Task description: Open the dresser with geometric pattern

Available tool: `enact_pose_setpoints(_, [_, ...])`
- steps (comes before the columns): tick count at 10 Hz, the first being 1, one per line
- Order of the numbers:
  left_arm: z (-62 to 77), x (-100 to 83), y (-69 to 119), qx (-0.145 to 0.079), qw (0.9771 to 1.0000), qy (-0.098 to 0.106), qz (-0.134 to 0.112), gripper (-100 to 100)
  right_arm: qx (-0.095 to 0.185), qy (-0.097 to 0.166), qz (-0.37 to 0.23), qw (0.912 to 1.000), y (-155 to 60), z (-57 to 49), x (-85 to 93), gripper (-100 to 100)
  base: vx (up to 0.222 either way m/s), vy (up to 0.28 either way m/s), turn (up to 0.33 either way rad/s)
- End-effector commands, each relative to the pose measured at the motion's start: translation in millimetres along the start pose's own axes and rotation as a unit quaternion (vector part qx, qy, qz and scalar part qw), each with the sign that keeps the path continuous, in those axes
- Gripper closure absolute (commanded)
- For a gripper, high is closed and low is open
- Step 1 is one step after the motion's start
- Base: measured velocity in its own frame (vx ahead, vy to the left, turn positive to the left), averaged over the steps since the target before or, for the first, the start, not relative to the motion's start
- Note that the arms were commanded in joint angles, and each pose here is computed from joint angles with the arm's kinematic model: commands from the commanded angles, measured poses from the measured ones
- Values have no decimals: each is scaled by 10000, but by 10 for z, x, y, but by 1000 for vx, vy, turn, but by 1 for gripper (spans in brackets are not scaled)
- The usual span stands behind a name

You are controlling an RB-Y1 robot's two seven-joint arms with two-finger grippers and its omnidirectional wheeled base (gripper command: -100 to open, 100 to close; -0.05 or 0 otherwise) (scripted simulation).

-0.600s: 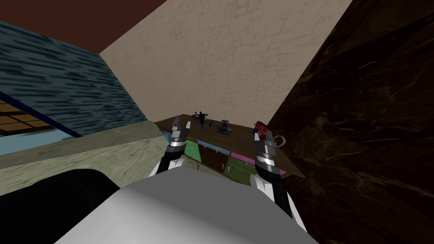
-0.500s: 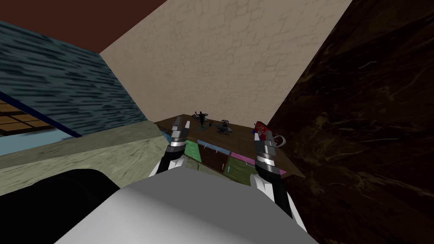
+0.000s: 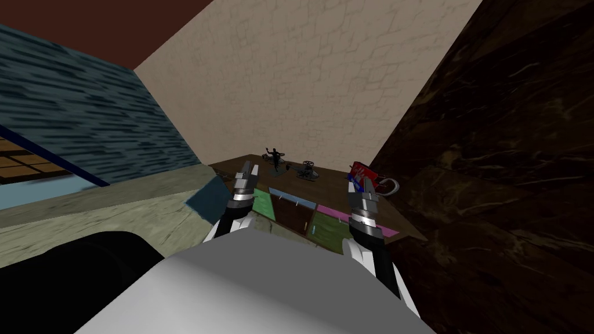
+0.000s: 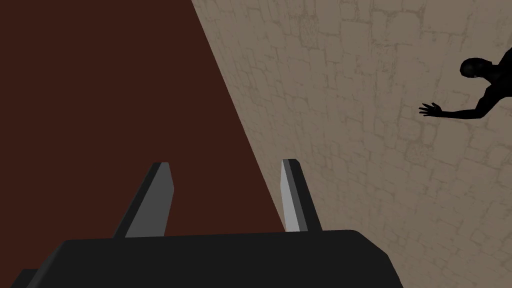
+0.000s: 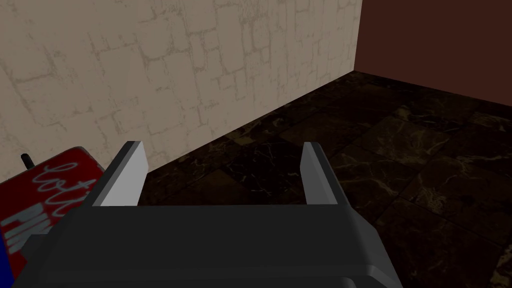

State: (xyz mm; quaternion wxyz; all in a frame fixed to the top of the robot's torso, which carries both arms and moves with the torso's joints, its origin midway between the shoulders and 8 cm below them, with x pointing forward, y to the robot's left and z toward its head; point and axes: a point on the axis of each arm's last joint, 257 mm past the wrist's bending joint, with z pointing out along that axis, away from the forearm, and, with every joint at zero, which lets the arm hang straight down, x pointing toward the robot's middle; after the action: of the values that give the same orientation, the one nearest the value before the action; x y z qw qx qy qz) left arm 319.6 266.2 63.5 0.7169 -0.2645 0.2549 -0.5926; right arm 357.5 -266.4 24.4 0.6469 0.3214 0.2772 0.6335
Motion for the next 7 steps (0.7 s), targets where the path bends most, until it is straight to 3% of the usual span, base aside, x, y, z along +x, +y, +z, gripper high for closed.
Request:
enact_pose_setpoints(1, [0,0,0,0,10000,0,0,0,0,0,0,10000,0,0,0,0,0,0,0])
enact_pose_setpoints(3, [0,0,0,0,10000,0,0,0,0,0,0,10000,0,0,0,0,0,0,0])
enact_pose_setpoints(4, [-20,71,42,-16,9997,221,54,-100,-1,0,0,10000,0,0,0,0,6,-5,-4])
enact_pose_setpoints(7, [-95,205,187,-69,9978,646,163,-100,3,-1,0,10000,-3,-1,0,0,1,-12,-7])
